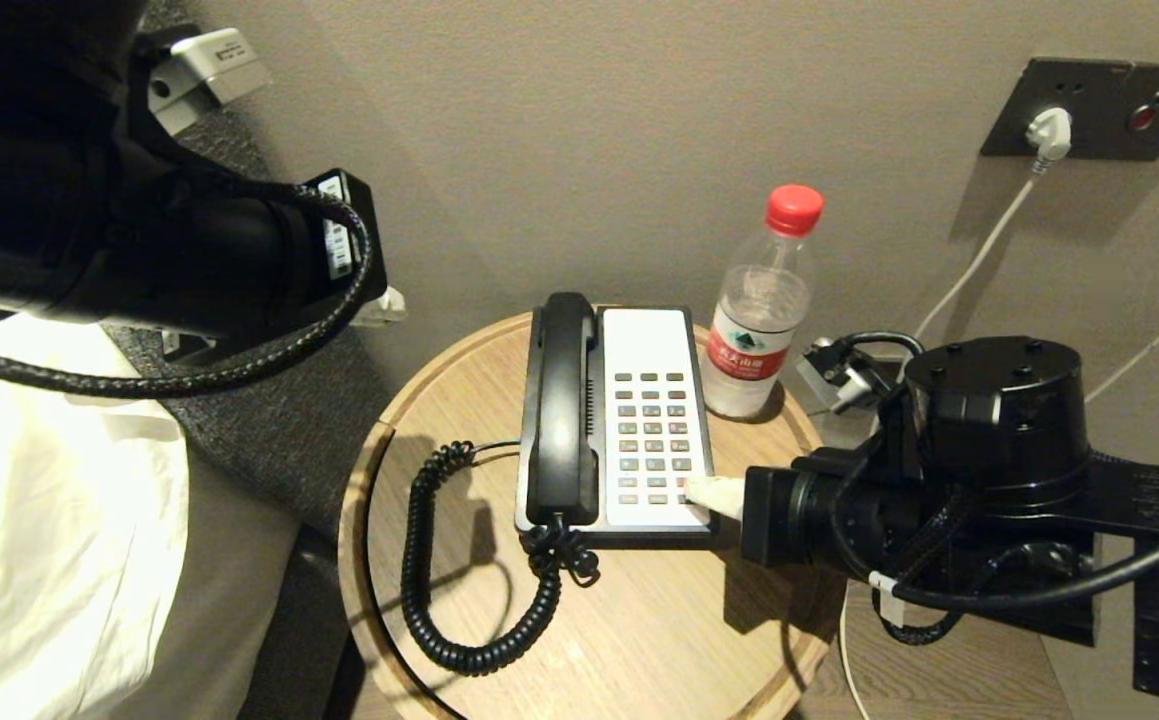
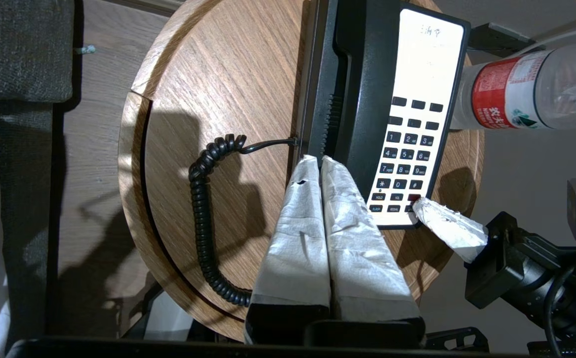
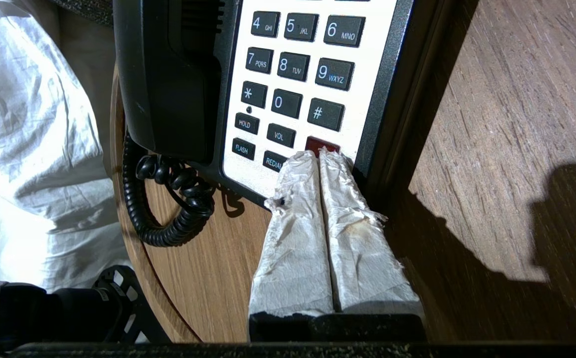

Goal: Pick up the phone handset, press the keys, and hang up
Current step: End the call using the dial pad

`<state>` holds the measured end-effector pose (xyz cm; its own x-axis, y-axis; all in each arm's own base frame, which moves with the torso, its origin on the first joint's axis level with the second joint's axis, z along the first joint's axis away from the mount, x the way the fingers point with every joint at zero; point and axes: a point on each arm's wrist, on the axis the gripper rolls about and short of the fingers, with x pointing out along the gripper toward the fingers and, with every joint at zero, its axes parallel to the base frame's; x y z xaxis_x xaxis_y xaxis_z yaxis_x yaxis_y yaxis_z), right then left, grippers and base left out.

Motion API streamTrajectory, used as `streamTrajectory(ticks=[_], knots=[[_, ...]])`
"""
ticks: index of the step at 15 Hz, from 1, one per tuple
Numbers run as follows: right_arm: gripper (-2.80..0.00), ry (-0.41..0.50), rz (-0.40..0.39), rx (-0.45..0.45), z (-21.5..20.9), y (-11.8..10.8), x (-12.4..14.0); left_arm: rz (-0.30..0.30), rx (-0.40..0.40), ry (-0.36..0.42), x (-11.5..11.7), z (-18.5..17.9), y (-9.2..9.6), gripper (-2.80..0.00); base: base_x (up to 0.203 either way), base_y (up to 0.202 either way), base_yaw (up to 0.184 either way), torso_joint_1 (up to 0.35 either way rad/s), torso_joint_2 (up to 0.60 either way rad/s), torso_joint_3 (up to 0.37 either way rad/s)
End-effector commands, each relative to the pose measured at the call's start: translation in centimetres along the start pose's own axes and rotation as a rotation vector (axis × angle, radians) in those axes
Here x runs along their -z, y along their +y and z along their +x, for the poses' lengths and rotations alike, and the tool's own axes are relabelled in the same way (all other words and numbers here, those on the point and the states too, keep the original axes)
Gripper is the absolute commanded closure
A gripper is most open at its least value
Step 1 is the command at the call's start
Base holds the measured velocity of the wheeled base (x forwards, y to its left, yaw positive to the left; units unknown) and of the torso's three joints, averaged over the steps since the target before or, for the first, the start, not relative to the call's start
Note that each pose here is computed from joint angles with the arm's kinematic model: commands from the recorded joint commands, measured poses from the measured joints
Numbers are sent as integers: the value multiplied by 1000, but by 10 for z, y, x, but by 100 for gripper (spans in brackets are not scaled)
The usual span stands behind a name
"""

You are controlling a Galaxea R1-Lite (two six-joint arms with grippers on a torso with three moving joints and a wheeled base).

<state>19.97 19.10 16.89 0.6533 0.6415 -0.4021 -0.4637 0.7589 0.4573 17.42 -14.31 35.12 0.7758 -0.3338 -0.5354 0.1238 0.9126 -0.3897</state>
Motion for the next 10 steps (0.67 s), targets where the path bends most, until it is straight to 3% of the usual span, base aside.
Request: streamTrajectory(ticks=[1, 10], knots=[[0, -6, 2, -7, -1, 1, -1, -4, -4, 2, 0, 0, 1, 0, 0, 0, 0, 0, 0, 0], [0, -46, 3, -39, -8, 7, -6, -2, -9, 8, 3, -1, 3, 0, 0, 0, 0, 0, 0, 0]])
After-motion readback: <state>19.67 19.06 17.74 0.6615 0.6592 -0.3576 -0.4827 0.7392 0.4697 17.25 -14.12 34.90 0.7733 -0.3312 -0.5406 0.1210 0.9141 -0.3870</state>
